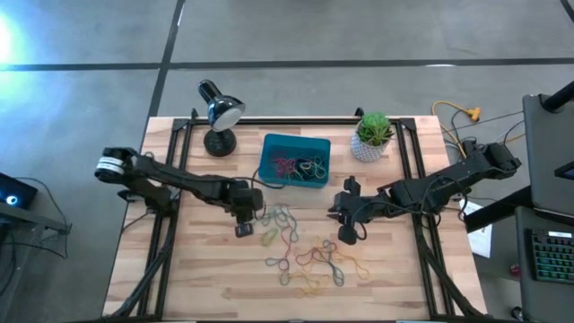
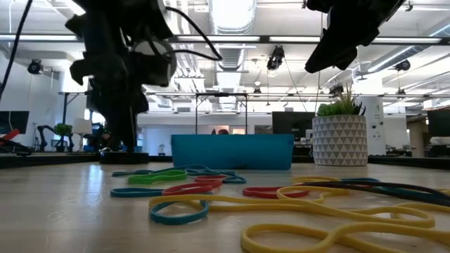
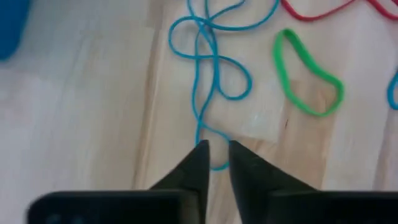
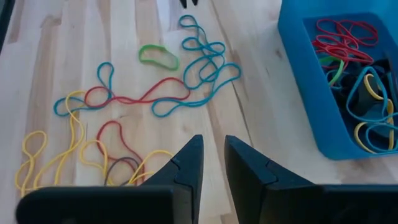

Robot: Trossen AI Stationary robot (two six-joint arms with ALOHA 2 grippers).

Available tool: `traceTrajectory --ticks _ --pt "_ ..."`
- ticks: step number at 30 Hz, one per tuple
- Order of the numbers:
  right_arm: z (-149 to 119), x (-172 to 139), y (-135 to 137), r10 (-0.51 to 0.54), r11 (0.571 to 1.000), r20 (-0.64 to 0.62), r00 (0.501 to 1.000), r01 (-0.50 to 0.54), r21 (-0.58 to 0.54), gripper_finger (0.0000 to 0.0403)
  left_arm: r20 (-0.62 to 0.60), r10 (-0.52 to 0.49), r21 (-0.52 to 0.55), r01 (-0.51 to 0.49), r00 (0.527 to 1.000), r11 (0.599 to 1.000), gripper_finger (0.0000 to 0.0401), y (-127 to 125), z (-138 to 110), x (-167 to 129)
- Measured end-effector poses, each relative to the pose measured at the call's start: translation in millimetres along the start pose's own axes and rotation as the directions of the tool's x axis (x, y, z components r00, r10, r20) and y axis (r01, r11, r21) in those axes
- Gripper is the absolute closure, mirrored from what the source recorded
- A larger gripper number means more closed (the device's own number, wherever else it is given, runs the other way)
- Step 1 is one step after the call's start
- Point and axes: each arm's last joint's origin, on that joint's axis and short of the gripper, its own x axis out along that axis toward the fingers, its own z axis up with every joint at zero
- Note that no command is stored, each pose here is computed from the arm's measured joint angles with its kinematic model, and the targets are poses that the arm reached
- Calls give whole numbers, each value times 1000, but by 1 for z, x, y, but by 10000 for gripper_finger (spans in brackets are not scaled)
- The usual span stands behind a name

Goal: Pick and place rubber bands into bin
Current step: Put the blue rubber band into the blue bin

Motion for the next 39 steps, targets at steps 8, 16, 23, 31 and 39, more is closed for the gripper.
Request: traceTrajectory --ticks 8,16,23,31,39 --pt "1 0 1 7 1000 12 1000 -7 7 346 -52 20 0 -20 998 1000 254 0 1 28" --pt "1 0 1 7 1000 11 1000 -7 15 346 -76 29 -19 -30 997 999 217 0 1 40" --pt "1 0 1 6 1000 12 1000 -7 15 346 -98 40 -70 -47 994 996 245 0 0 53" --pt "1 0 1 4 1000 14 1000 -4 19 346 -217 -29 -94 9 976 996 372 1 -8 80" --pt "1 0 1 3 1000 13 1000 -3 25 346 -182 -52 -92 35 982 995 400 -2 -1 67"
